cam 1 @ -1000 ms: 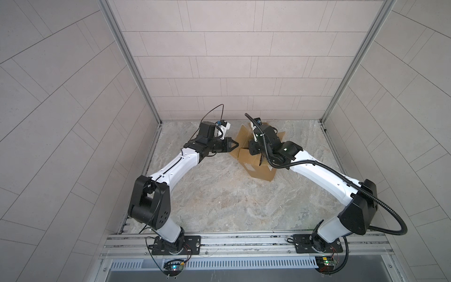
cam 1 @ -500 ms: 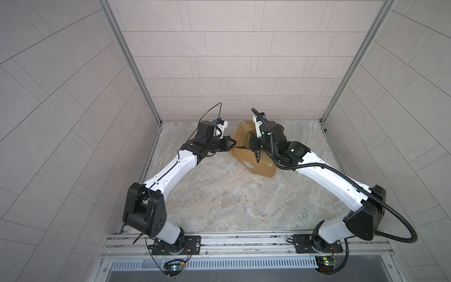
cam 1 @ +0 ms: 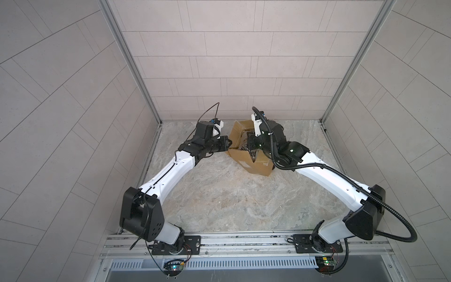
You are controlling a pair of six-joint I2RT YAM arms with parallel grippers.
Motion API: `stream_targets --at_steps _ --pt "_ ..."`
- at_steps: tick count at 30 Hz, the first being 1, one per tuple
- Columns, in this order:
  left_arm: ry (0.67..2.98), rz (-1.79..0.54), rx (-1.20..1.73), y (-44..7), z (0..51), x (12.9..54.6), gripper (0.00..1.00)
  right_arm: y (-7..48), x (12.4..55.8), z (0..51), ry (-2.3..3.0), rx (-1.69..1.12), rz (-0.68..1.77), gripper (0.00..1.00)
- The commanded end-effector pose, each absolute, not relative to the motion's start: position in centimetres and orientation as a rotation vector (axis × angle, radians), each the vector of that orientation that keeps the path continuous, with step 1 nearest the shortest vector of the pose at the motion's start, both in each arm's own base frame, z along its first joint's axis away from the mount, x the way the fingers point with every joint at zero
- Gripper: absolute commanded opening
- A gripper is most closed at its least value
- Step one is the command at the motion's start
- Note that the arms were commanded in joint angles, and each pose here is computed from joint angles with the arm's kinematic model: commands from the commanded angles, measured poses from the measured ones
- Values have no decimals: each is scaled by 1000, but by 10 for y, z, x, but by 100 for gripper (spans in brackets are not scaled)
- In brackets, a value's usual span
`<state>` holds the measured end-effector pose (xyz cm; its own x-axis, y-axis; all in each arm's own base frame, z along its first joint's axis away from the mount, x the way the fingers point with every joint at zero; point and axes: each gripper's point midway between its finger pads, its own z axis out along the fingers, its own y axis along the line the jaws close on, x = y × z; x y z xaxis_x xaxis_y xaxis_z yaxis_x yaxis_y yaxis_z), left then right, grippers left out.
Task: Unpack the express box
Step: 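Close the right gripper on the printed plastic bag inside the box, then lift the bag up out of the box with the right gripper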
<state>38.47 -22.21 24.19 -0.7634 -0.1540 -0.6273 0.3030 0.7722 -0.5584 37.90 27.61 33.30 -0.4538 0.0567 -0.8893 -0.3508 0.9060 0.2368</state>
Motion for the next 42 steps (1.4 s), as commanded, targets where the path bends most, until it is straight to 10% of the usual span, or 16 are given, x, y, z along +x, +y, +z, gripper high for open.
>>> stream_targets --at_steps 1,42 --pt "2358 -698 13 -197 225 388 0 279 365 424 1739 -155 647 0" --pt "2373 -470 20 -181 222 381 0 275 345 489 1544 -79 845 0"
